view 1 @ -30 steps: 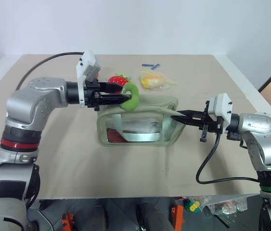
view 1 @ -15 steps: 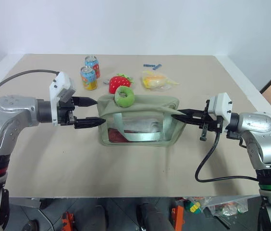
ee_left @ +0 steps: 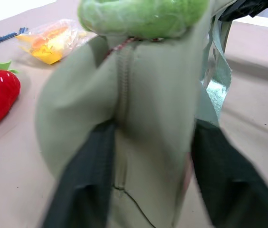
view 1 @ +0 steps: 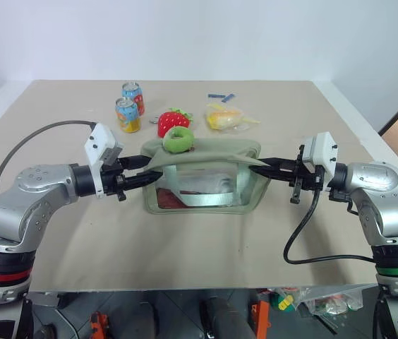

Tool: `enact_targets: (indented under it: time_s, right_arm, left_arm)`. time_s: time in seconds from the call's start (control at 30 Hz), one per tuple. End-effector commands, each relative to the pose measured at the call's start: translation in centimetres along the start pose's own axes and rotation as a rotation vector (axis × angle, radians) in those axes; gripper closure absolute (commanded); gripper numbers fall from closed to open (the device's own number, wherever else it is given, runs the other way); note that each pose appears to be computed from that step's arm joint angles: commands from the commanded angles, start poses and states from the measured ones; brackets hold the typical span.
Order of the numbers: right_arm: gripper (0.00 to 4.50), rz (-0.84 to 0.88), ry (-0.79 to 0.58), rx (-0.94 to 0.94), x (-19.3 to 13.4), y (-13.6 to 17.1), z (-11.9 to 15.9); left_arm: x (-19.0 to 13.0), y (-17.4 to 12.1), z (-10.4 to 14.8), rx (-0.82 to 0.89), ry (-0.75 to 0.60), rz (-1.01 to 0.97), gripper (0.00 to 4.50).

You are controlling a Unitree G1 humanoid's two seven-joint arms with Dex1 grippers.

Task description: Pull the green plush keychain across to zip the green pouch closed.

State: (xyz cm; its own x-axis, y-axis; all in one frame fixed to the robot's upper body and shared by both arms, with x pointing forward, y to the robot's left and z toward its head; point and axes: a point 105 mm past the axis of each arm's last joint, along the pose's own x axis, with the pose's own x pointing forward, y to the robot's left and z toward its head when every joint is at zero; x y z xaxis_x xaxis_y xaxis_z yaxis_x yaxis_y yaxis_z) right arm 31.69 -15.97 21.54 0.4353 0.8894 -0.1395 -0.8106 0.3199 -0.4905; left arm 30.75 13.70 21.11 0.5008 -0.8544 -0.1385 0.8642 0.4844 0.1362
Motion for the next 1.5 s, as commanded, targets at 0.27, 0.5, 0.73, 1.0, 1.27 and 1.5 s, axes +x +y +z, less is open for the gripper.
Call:
enact_targets:
  time_s: [0.27,0.5,0.73,1.0,1.27,1.5]
  right_arm:
    - [1.32,0.054,0.018,0.157,-1.5,0.7,2.1]
    - [0.03,0.001,-0.164,0.218,-1.9,-3.2,10.2]
    - [0.03,-0.171,-0.211,0.248,6.2,-7.7,10.7]
    - [0.03,-0.052,-0.116,0.292,11.3,-6.0,8.7]
    - [0.03,0.133,-0.027,0.353,11.5,-2.8,7.7]
    - [1.41,0.161,0.015,0.390,11.4,-2.1,6.4]
  left_arm:
    - [0.3,-0.4,0.5,0.016,-0.015,-0.034,4.50]
    - [0.6,-0.6,0.4,0.011,-0.016,-0.055,4.50]
    - [1.2,-1.0,0.4,0.013,-0.026,-0.066,4.50]
    - [1.8,-1.1,0.5,0.030,-0.046,-0.044,4.50]
    - [1.9,-1.3,0.2,0.033,-0.041,-0.035,4.50]
    - [2.1,-1.3,0.2,0.037,-0.044,-0.035,4.50]
